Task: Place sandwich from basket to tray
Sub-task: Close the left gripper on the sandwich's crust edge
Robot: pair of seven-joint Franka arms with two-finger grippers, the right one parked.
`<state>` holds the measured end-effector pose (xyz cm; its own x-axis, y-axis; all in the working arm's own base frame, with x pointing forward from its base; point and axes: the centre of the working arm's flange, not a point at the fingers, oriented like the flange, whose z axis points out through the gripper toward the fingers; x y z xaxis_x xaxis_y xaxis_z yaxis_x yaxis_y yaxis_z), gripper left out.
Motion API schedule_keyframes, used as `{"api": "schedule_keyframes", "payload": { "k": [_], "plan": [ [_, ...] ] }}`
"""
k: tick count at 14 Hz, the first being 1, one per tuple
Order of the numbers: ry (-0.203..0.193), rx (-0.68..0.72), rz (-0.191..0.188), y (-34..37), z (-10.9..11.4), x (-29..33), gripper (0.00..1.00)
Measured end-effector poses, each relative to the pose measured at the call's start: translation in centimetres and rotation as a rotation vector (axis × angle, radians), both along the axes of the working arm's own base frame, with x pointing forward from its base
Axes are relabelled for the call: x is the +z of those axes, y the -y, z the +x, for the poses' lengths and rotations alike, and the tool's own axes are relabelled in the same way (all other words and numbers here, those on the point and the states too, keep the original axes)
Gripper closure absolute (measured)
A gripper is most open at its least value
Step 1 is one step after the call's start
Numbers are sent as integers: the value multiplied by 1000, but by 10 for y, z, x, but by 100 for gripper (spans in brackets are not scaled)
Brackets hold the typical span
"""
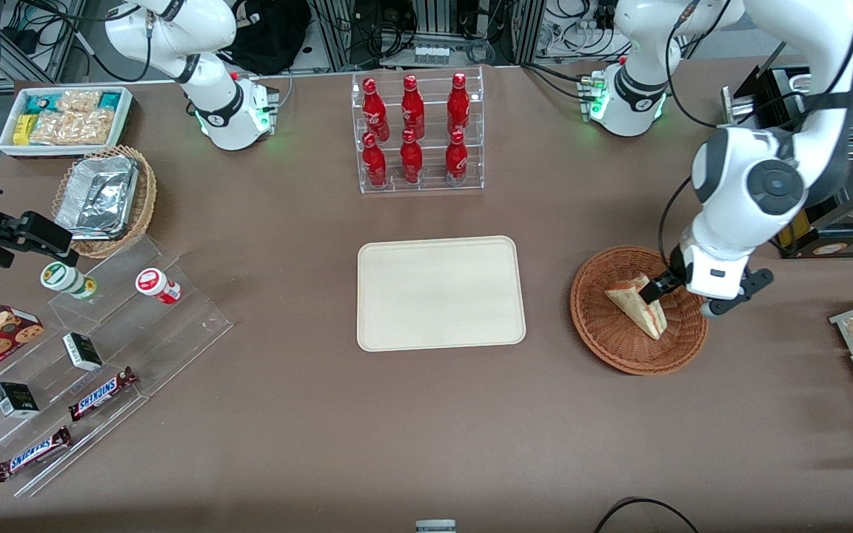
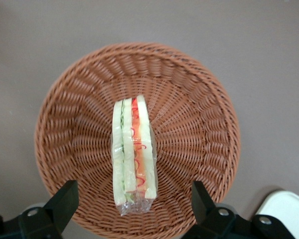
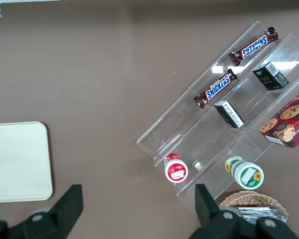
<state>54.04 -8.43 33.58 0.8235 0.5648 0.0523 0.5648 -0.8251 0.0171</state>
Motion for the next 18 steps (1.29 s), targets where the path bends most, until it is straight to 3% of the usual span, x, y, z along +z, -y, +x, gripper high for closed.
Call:
{"api": "schedule_keyframes", "payload": {
  "k": [6,9,10,15,16,18],
  "plan": [
    [-81,46,-2,-1,-13,-46,0],
    [-102,47,-12,-1,-13,-68,0],
    [-107,47,-14,0,-13,-73,7],
    [-94,48,-18,0,-6,-69,61],
    [-92,49,-16,0,-2,-61,69],
    [-131,53,3,0,13,-25,75]
  ]
}}
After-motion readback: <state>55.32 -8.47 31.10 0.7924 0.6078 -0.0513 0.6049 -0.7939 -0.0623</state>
